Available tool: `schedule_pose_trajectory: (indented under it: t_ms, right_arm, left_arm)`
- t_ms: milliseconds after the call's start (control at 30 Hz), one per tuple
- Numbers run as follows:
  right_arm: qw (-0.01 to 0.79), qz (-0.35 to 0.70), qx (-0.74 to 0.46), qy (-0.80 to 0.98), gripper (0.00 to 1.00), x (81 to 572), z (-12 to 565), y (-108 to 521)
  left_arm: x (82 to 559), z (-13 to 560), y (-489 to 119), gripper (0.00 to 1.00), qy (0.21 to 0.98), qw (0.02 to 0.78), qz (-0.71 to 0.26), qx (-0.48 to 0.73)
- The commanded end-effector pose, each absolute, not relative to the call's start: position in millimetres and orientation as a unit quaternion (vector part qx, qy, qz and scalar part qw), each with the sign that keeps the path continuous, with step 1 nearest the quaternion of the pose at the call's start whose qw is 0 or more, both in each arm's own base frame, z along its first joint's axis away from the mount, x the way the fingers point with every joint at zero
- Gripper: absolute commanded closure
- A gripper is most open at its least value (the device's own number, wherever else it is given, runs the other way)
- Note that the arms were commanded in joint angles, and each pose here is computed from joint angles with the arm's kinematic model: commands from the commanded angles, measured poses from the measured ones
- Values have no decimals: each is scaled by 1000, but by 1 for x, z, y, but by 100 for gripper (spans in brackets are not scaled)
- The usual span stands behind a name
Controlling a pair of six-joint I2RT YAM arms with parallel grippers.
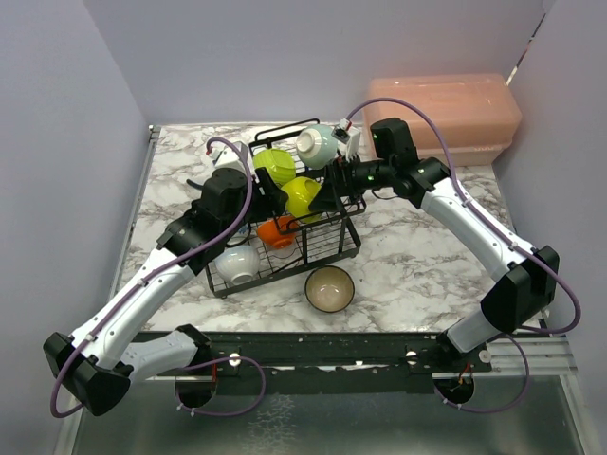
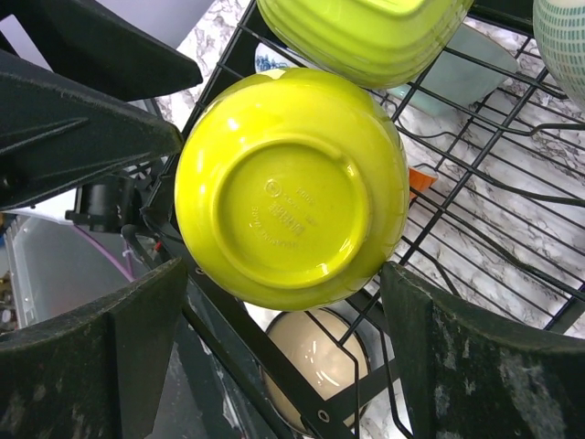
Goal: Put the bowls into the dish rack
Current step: Adjust the bowl in the dish rack.
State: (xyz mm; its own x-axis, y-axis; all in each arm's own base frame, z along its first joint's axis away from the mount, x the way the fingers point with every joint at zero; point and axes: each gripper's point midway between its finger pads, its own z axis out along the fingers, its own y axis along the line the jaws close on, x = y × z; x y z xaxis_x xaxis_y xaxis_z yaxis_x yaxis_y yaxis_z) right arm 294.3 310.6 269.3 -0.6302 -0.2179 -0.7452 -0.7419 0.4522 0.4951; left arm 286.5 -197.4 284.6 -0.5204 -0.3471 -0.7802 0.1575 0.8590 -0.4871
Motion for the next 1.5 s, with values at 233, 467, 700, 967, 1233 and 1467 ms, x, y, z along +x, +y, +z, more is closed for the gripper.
schedule_pose_trajectory:
  t_ms: [233,467,700,967,1233,1467]
  right_arm:
    - [354,431,-361,747,11,308,271,330]
    - [348,452,-402,717,14,293,275,346]
    - [354,438,-413,716,14,291,272,350]
    - [390,441,-430,684,20,294,281,360]
    - [398,416,-467,672,29,291,266,360]
    - [393,460,-456,653,28,281,282,368]
  left_arm:
    - [284,282,-199,38,831,485,-269,-54]
    - [282,278,-202,39,832,479,-277,-51]
    - [282,275,-201,42,833,480,-272,-49]
    - [281,271,-203,46,835,474,-276,-47]
    - [280,263,-199,54,839,473,-265,-45]
    - [282,262,-198,56,839,477,-257,-41]
